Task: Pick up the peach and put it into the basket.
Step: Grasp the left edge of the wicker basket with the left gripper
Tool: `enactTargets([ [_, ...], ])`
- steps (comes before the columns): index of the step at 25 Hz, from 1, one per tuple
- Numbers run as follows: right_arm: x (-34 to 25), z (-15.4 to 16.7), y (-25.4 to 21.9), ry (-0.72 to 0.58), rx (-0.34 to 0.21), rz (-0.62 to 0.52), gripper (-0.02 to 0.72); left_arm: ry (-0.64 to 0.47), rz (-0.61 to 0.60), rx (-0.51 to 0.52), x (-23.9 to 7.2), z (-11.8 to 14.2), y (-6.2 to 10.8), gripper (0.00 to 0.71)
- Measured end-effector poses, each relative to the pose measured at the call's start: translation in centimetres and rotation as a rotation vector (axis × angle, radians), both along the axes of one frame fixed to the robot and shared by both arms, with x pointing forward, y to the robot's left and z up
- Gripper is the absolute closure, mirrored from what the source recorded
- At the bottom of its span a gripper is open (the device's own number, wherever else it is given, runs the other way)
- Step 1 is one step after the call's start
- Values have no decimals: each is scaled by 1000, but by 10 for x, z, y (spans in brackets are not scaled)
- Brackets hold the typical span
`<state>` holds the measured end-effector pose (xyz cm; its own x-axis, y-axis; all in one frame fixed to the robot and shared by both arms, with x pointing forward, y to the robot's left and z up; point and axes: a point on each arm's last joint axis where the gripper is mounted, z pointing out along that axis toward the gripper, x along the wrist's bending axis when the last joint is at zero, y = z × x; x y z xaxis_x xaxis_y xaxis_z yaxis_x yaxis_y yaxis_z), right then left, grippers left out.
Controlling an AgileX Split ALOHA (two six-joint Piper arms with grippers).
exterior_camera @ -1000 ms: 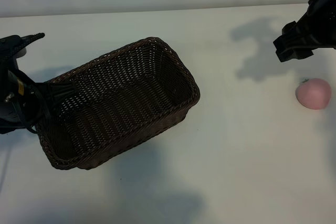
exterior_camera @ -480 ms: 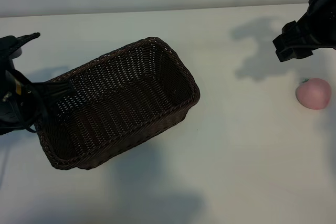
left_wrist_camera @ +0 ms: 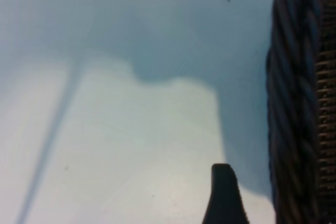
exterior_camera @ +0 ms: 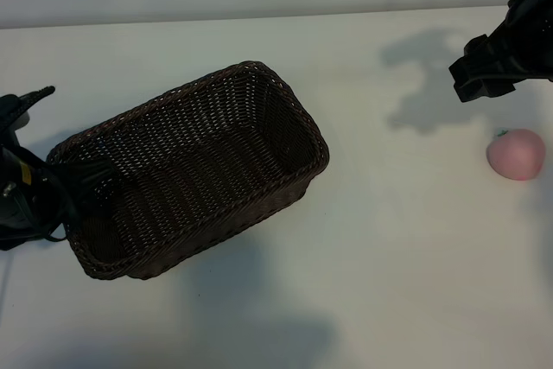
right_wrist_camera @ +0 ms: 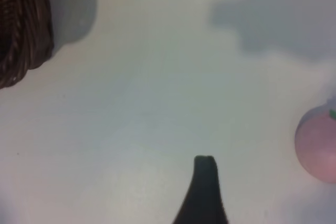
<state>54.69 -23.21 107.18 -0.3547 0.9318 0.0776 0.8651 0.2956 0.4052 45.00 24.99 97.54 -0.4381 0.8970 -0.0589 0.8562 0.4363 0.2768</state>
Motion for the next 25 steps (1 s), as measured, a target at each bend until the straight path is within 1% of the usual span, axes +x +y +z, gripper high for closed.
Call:
enactTargets([
  [3,0,0,0,0,0,-1,110,-27,2,-16,3,1,0,201],
  [7,0,0,0,0,0,-1,110,-47,33,-37,7,0,5,201],
  [13,0,0,0,0,0,-1,110,-12,14,-61,12,-10,4,201],
  [19,0,0,0,0,1,-1,110,25,13,-68,19,-27,1,201],
  [25,0,0,0,0,1,-1,110,28,11,-73,25,-37,-1,201],
])
